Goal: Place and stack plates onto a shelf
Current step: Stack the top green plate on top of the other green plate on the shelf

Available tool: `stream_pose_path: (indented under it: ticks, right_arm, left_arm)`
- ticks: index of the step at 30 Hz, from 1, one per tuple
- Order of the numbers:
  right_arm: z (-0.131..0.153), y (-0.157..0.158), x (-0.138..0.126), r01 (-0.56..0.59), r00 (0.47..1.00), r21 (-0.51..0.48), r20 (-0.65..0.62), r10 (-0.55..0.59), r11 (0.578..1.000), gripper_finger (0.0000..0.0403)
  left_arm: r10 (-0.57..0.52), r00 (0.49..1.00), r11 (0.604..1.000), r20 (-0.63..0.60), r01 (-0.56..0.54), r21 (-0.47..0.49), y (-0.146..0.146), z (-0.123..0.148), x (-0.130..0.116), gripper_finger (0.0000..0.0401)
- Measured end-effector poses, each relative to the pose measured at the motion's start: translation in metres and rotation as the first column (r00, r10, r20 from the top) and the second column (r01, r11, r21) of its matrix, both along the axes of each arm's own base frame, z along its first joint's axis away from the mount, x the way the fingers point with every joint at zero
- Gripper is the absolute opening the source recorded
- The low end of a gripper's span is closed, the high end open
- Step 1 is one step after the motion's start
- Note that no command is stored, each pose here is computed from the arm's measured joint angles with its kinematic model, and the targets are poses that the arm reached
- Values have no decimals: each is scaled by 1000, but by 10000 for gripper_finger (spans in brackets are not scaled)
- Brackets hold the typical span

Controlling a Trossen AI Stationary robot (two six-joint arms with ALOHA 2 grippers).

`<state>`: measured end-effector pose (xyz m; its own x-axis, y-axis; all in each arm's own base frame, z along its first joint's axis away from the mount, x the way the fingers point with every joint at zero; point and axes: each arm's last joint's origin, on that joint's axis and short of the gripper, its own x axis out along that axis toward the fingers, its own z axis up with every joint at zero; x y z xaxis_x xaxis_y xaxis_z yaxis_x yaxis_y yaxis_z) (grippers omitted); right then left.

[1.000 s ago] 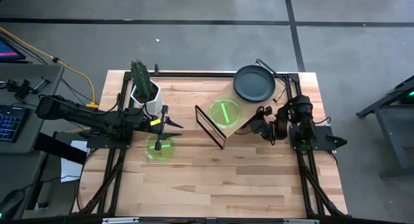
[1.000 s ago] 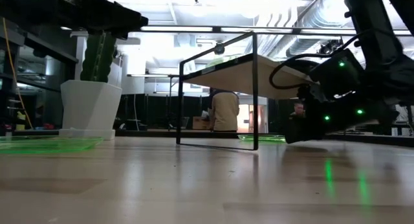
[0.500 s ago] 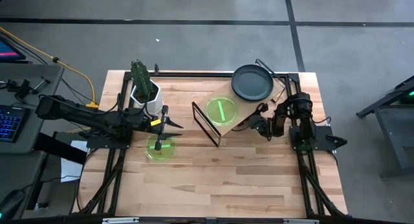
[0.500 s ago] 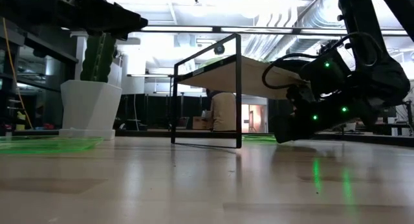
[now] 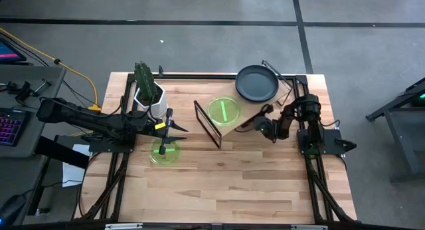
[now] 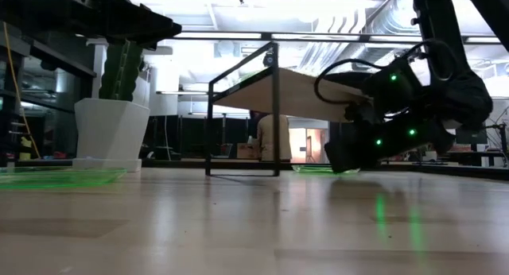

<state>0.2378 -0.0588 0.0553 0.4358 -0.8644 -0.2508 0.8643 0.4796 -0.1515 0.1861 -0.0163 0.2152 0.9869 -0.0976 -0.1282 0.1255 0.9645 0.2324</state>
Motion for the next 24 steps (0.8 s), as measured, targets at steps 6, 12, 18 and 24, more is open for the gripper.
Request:
stream_pose_path:
  ticks: [6, 12, 18, 24]
  right_arm:
    - [-5, -1, 5, 3, 999, 34, -40, -2, 999, 0]
    - [-6, 7, 4, -16, 999, 40, -37, 18, 999, 0]
    - [-8, 23, 1, -69, 997, 61, -20, 70, 996, 0]
    - [-10, 43, -4, -134, 991, 90, 5, 134, 987, 0]
  left_arm:
    - [0, 1000, 1000, 0, 0, -1, 0, 0, 0, 115]
    - [0, 1000, 1000, 0, 0, 0, 0, 0, 0, 115]
    - [0, 1000, 1000, 0, 0, 0, 0, 0, 0, 115]
    - [0, 1000, 1000, 0, 0, -1, 0, 0, 0, 115]
